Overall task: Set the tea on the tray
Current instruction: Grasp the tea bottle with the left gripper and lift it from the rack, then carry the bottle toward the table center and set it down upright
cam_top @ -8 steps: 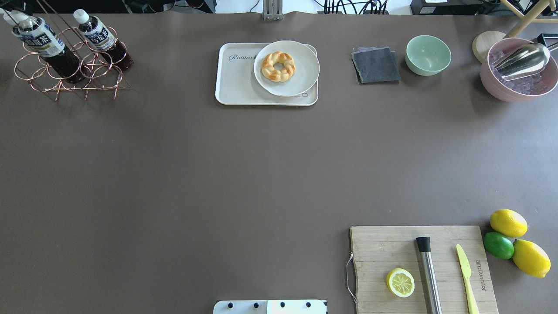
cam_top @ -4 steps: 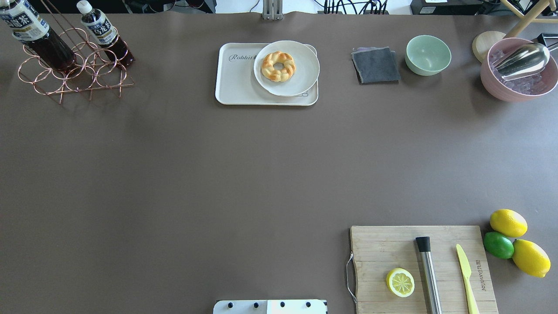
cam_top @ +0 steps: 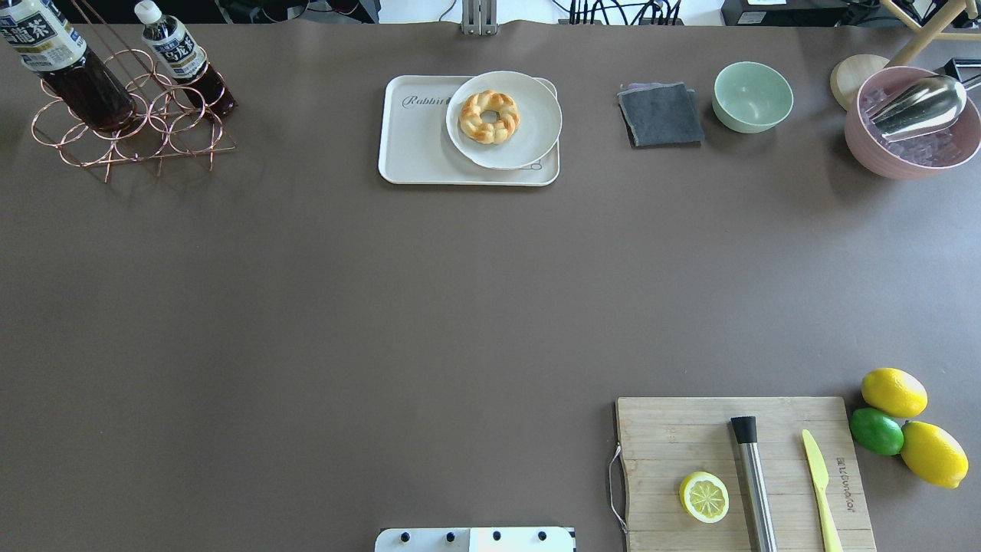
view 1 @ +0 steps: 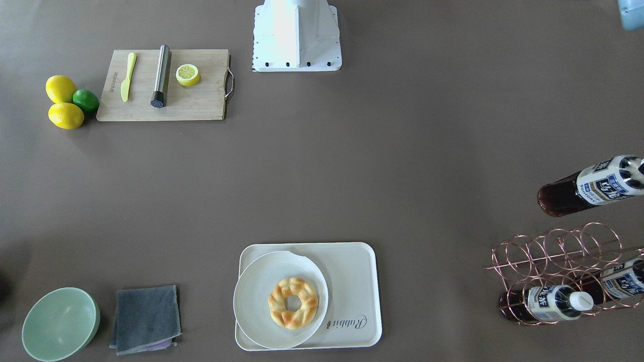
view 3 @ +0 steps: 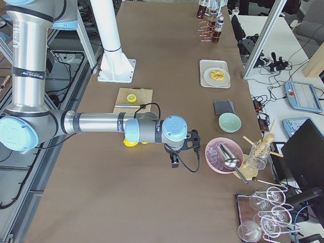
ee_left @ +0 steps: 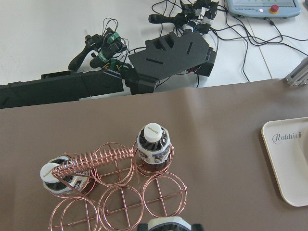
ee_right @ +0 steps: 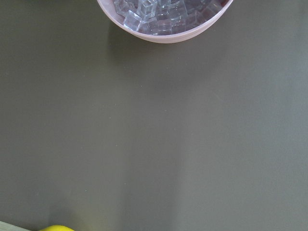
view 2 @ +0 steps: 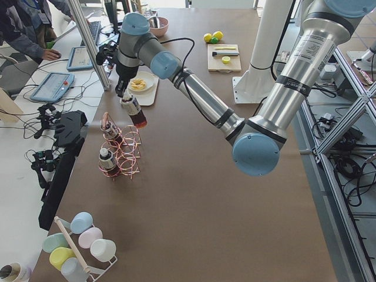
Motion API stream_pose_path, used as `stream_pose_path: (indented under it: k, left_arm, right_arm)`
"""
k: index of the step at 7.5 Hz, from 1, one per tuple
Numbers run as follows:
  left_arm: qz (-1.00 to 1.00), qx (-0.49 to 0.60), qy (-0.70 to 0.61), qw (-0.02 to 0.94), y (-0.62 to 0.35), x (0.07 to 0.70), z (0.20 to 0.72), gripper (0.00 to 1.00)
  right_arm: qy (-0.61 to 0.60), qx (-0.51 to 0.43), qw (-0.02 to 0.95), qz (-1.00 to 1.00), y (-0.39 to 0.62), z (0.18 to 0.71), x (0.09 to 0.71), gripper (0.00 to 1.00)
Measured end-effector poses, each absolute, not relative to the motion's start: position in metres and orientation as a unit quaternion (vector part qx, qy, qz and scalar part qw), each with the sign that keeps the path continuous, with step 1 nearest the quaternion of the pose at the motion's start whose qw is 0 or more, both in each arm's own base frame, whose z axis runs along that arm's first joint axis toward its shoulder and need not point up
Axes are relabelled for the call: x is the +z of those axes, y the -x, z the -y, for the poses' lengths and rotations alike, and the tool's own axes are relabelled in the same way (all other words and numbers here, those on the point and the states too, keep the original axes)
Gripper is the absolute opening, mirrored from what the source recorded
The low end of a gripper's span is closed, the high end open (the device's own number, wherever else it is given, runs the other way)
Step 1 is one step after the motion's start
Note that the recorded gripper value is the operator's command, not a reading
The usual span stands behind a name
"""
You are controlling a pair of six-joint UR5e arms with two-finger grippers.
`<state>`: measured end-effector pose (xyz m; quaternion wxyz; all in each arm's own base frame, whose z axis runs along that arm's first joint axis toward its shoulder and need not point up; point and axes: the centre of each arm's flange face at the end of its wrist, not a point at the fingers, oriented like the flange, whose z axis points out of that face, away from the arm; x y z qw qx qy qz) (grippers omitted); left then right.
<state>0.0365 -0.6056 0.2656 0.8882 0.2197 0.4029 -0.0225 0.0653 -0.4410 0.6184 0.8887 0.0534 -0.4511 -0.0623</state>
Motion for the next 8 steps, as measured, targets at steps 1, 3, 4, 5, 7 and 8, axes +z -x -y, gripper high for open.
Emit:
stream_pose_path:
  k: [1, 3, 4, 5, 7, 8]
  left_arm:
    - [-0.383, -0.019, -0.218, 0.897, -0.065, 0.239, 0.606, 0.00]
    - [-0.390, -0.033, -0.206, 0.897, -0.127, 0.193, 0.601, 0.00]
    - [-0.404, -0.048, -0.196, 0.892, -0.156, 0.172, 0.594, 0.00]
    - [-0.416, -0.063, -0.187, 0.887, -0.193, 0.150, 0.583, 0.00]
    - [-0.419, -0.072, -0.168, 0.889, -0.260, 0.105, 0.549, 0.00]
    - [-0.415, -0.078, -0.163, 0.892, -0.297, 0.086, 0.526, 0.00]
  right_arm:
    - [-0.057, -0.064, 0.889, 0.449, -0.066, 0.445, 0.614, 1.00]
    - [-0.065, -0.063, 0.890, 0.446, -0.066, 0.454, 0.603, 1.00]
    - [-0.066, -0.059, 0.890, 0.446, -0.065, 0.460, 0.596, 1.00]
    - [-0.067, -0.055, 0.891, 0.447, -0.063, 0.466, 0.591, 1.00]
    - [-0.066, -0.052, 0.890, 0.447, -0.057, 0.474, 0.581, 1.00]
    - [-0.064, -0.051, 0.890, 0.448, -0.049, 0.482, 0.574, 1.00]
